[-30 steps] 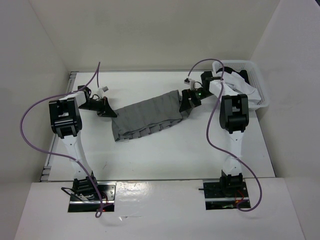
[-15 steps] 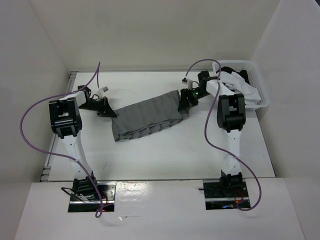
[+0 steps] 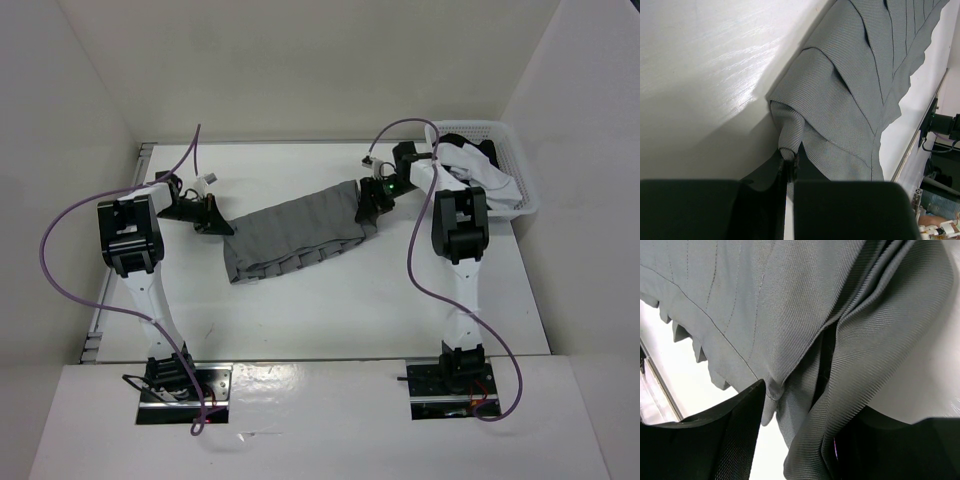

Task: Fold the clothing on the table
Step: Fold the skirt

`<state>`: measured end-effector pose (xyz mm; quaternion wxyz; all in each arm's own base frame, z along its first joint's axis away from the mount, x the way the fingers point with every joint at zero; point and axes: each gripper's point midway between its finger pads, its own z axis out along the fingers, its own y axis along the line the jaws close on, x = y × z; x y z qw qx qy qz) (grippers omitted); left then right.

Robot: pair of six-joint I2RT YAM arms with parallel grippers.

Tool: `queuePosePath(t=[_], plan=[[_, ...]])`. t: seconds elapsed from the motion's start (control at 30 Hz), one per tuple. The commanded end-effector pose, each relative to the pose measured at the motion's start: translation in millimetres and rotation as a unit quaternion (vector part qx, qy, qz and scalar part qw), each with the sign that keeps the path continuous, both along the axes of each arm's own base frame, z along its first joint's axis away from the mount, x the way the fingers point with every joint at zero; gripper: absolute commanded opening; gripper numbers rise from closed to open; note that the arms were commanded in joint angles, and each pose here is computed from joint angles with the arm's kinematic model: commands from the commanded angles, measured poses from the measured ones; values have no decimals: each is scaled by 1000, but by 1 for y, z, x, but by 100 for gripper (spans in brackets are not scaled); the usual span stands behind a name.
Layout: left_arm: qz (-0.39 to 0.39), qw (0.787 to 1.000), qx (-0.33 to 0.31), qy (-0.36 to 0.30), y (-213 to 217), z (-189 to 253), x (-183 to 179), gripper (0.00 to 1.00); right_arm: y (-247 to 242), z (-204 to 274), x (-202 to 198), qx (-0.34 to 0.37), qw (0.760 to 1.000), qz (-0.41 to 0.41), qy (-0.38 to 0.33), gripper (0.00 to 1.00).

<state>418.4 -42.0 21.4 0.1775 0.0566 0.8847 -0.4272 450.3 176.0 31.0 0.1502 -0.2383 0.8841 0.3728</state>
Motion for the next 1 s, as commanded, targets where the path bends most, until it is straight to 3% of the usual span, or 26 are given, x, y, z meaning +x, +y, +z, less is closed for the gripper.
queuePosePath(t=[0.0,0.43,0.73,0.97], plan=[[-11,999,27,-16,6,-2,-3,0,11,-2,10,-2,1000,10,-20,59],[-12,1000,23,-17,5,-1,-3,0,20,1,8,-1,1000,19,-25,52],[-12,1000,23,-17,5,-1,-3,0,30,-2,5,-12,999,32,-30,28],[-10,1000,12,-16,3,2,-3,0,56,8,7,-64,995,47,-65,7]])
